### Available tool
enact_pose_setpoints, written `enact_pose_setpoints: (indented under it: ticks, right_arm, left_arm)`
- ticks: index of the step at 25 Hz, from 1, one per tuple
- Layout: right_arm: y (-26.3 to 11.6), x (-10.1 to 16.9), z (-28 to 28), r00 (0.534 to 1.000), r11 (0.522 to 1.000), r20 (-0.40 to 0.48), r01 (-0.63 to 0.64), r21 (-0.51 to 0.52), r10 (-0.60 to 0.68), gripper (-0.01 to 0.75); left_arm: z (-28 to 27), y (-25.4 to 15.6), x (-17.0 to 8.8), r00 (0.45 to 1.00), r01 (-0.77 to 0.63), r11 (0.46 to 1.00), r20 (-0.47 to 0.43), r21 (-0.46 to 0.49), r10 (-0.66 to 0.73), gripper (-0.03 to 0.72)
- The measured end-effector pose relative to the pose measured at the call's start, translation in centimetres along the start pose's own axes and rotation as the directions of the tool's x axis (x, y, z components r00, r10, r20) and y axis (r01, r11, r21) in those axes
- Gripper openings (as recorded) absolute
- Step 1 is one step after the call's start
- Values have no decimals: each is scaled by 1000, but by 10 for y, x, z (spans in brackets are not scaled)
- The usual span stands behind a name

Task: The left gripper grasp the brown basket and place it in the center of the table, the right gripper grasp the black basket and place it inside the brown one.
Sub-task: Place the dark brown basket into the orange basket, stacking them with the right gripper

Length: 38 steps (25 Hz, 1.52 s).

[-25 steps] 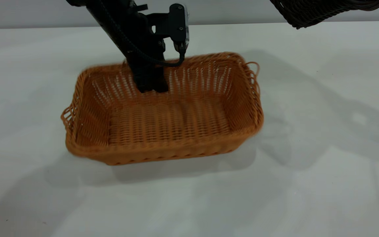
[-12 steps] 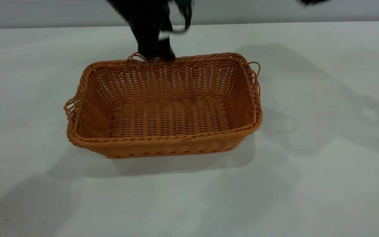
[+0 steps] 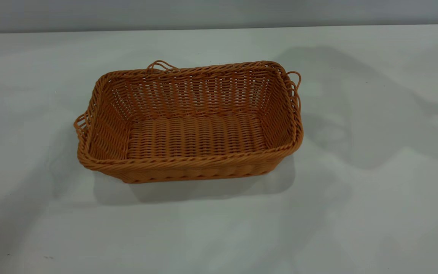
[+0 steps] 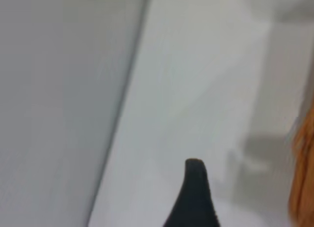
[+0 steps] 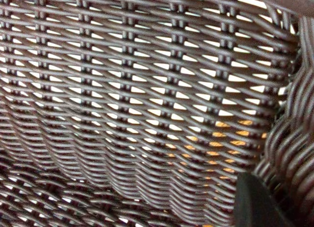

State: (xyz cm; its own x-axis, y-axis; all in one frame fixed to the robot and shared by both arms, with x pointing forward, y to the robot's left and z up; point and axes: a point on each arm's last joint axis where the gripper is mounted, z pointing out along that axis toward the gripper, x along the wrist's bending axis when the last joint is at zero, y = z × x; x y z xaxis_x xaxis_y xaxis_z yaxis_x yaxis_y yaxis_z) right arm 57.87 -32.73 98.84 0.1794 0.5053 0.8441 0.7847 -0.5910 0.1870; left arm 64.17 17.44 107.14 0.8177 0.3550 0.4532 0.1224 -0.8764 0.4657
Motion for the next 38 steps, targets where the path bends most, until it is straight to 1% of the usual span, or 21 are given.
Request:
enact_pose_setpoints:
  ticks: [2,4,5,7,9,11,13,14,16,19,22,27,31,35,38]
  right_arm:
    - [-5,4,8,999,999,30,32,21,-33,121]
    - [-15,11,23,991,989,69,107,102,-115,121]
    - [-22,16,34,983,977,90,142,161,-158,121]
    - [-39,28,58,957,933,125,219,286,-263,121]
    - [-51,38,83,912,875,166,289,388,-375,121]
    - [-61,47,106,862,816,185,348,462,-472,121]
    - [-70,51,131,816,765,203,379,520,-542,121]
    - [-73,52,142,796,744,208,390,542,-569,121]
    - [-76,48,162,768,721,233,386,576,-597,121]
    - [-81,40,187,757,708,252,364,605,-603,121]
    - [-90,34,205,751,690,247,355,631,-612,121]
    - [-101,10,222,748,669,264,306,677,-609,121]
    - [-103,-2,229,749,673,279,285,682,-601,121]
    - [-103,-6,232,744,678,287,289,676,-603,125]
    - [-103,-7,233,743,678,287,290,676,-604,161]
  left_arm:
    - [-36,-4,11,997,42,999,-64,-8,-42,529]
    - [-69,-3,18,990,53,998,-130,-34,-57,523]
    - [-85,-1,18,985,52,997,-160,-53,-60,521]
    - [-113,4,19,975,41,996,-213,-85,-58,519]
    - [-133,7,17,967,29,994,-249,-110,-56,519]
    - [-148,10,15,960,19,992,-276,-128,-53,519]
    - [-160,12,13,954,18,989,-295,-144,-61,519]
    - [-165,13,12,951,22,988,-303,-153,-68,519]
    - [-172,13,11,947,39,985,-309,-167,-90,519]
    - [-175,14,10,944,68,981,-307,-180,-121,519]
    - [-174,13,9,947,91,980,-289,-178,-141,519]
    - [-173,12,7,952,103,980,-269,-168,-146,518]
    - [-173,12,7,952,106,980,-267,-167,-148,513]
    - [-173,12,7,952,105,980,-267,-167,-148,501]
    - [-173,12,7,952,105,980,-267,-167,-148,496]
